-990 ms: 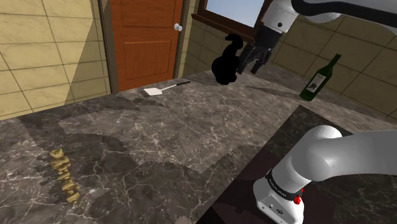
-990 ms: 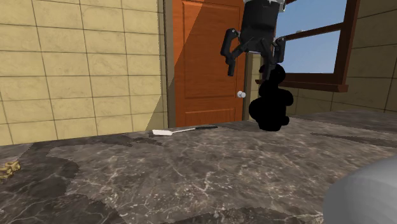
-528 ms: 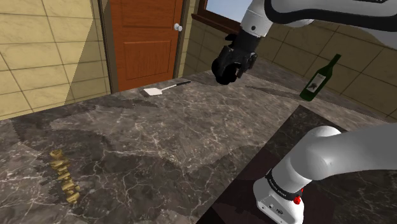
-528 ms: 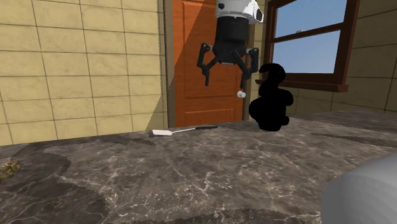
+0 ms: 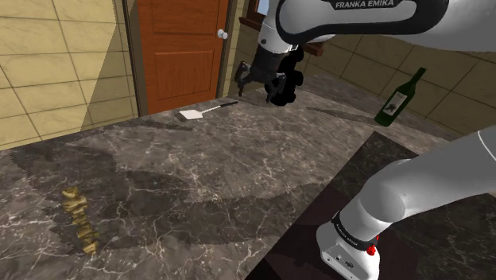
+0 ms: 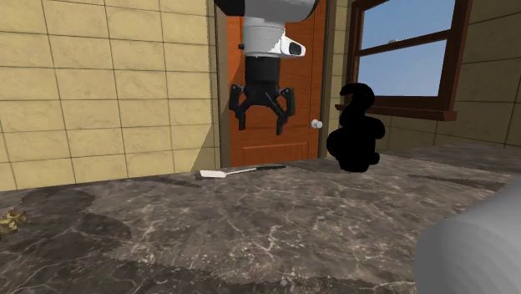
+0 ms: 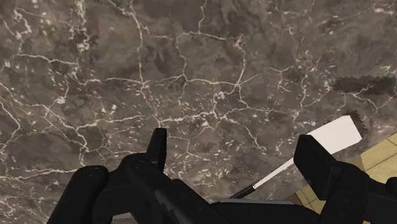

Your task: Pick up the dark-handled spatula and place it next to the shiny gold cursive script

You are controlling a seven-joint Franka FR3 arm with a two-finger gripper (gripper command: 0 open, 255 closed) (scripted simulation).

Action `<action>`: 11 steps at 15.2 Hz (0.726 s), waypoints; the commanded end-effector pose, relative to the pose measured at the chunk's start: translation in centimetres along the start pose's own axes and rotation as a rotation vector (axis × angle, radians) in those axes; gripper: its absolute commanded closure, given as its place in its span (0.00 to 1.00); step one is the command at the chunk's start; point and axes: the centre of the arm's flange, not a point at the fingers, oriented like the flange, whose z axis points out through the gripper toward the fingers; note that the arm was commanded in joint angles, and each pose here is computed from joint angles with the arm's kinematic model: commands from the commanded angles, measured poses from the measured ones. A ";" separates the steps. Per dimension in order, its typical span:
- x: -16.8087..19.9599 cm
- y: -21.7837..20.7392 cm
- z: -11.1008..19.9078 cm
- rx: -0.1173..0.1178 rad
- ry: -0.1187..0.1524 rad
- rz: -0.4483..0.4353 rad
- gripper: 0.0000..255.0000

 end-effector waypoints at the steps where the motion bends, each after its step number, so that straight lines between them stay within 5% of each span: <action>1: 1.2 -2.2 1.4 -0.010 0.004 0.098 0.00; 11: 9.4 -10.6 8.4 -0.070 0.025 0.546 0.00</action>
